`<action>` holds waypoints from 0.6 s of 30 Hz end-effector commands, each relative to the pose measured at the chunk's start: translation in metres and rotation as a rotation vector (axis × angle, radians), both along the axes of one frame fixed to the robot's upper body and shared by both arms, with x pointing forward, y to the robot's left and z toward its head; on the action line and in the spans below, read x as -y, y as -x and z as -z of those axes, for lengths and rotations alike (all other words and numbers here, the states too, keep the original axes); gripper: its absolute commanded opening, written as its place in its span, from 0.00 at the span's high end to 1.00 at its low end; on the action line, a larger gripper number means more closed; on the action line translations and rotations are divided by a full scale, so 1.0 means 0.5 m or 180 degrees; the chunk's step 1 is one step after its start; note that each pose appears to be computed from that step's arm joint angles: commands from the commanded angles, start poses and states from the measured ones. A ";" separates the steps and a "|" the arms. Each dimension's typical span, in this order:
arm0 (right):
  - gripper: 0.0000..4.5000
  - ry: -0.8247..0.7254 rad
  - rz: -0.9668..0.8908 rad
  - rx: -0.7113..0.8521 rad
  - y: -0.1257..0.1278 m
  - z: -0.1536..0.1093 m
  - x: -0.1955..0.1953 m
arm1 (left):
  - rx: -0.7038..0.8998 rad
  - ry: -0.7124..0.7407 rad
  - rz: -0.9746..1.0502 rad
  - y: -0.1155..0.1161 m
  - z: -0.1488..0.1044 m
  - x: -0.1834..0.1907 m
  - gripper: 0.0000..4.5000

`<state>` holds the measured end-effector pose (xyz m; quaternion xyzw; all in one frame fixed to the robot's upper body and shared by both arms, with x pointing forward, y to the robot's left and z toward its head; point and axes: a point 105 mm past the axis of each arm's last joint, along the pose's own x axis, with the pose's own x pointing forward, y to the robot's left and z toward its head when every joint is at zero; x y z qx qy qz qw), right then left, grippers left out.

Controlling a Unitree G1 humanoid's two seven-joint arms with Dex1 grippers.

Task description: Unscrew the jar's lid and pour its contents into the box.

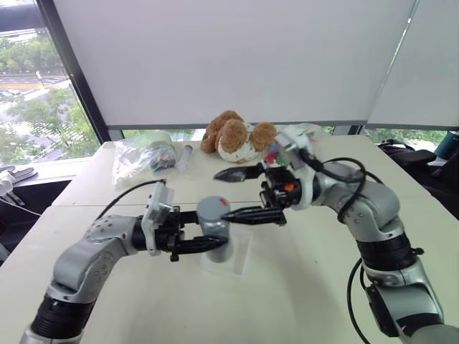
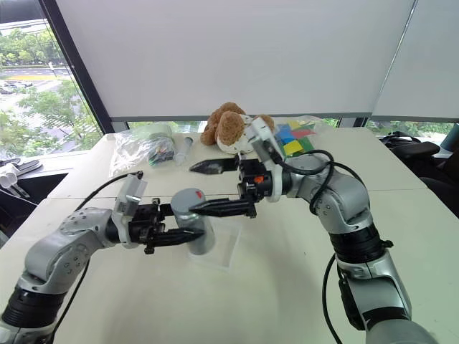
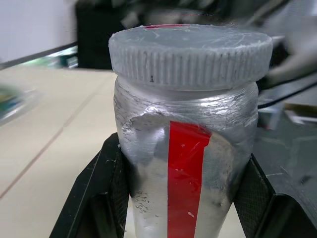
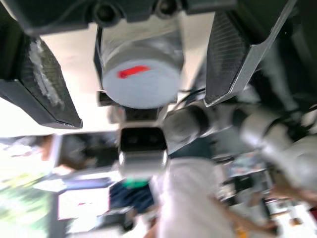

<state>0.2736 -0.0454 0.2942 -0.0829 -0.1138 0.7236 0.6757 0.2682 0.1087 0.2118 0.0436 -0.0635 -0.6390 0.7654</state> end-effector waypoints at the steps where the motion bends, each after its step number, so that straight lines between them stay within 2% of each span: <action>1: 0.01 -0.0089 0.0165 0.0171 0.007 -0.010 0.005 | 0.0165 -0.0005 -0.0266 -0.016 -0.012 -0.022 0.53; 9: 0.01 0.0181 0.0490 0.0074 -0.021 0.034 -0.053 | 0.0271 -0.0004 -0.0237 -0.035 -0.016 0.006 0.53; 18: 0.01 0.0192 0.0589 0.0024 -0.042 0.037 -0.081 | 0.0291 -0.0034 -0.0138 -0.030 -0.007 0.023 0.53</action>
